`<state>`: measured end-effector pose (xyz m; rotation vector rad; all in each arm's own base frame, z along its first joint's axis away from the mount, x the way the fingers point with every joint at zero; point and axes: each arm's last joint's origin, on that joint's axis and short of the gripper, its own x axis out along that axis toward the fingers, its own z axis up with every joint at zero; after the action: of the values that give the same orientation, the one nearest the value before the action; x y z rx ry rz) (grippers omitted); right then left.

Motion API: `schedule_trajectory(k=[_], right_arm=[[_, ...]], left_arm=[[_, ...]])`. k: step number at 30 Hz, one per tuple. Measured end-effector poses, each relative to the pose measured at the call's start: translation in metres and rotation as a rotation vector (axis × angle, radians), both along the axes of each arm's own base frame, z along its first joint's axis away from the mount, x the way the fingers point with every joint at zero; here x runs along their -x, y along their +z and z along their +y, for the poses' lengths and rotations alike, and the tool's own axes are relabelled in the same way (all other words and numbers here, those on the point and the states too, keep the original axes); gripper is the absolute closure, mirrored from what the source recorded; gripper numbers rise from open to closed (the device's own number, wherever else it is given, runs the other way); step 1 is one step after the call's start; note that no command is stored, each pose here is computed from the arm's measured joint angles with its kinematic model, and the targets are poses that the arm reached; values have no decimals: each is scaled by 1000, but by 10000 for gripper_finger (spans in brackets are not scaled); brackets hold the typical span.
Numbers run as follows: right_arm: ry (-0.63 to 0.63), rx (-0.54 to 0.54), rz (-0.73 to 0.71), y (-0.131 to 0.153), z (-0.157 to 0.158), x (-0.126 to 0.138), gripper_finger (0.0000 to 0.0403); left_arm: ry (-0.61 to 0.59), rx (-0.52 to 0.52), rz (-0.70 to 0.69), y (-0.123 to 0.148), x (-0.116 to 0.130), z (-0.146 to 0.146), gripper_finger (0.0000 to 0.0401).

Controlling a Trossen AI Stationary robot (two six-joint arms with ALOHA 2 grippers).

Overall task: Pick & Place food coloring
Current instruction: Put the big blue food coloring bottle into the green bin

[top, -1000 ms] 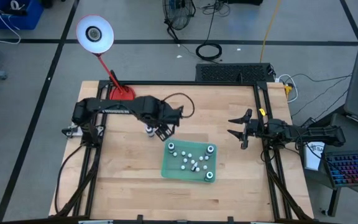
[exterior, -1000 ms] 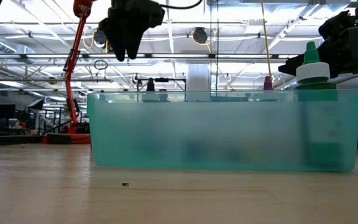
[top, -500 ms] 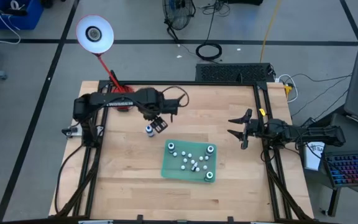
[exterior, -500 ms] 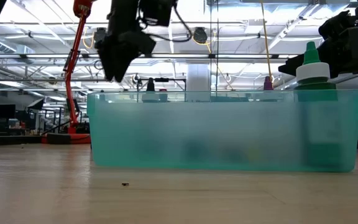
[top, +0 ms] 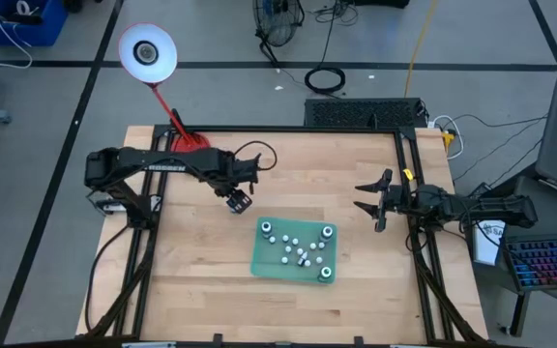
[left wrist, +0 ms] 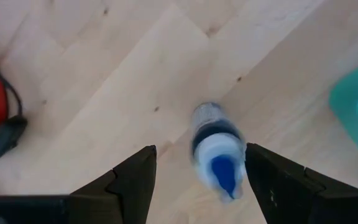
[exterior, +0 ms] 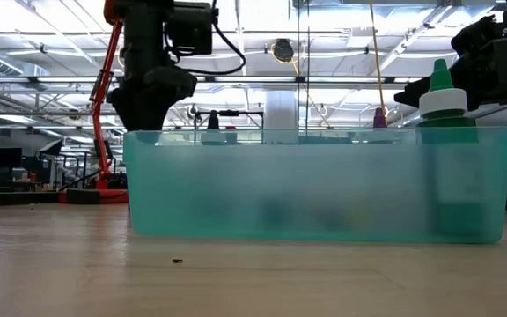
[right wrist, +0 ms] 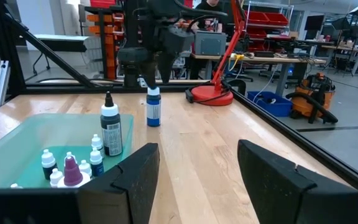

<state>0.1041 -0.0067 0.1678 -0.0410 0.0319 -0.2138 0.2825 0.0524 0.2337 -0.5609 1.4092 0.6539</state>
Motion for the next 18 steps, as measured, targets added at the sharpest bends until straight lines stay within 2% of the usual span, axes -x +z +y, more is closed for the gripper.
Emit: schedule_trajectory(k=[7,10,18], right_arm=[[0,0,0,0,0,0,199],[0,0,0,0,0,0,196],[0,0,0,0,0,0,199]], left_arm=[[-25,27,-10,-10,0,-8,155],[-18,31,9,-22,2,-10,156],[-12,19,-44,-46,5,-11,160]])
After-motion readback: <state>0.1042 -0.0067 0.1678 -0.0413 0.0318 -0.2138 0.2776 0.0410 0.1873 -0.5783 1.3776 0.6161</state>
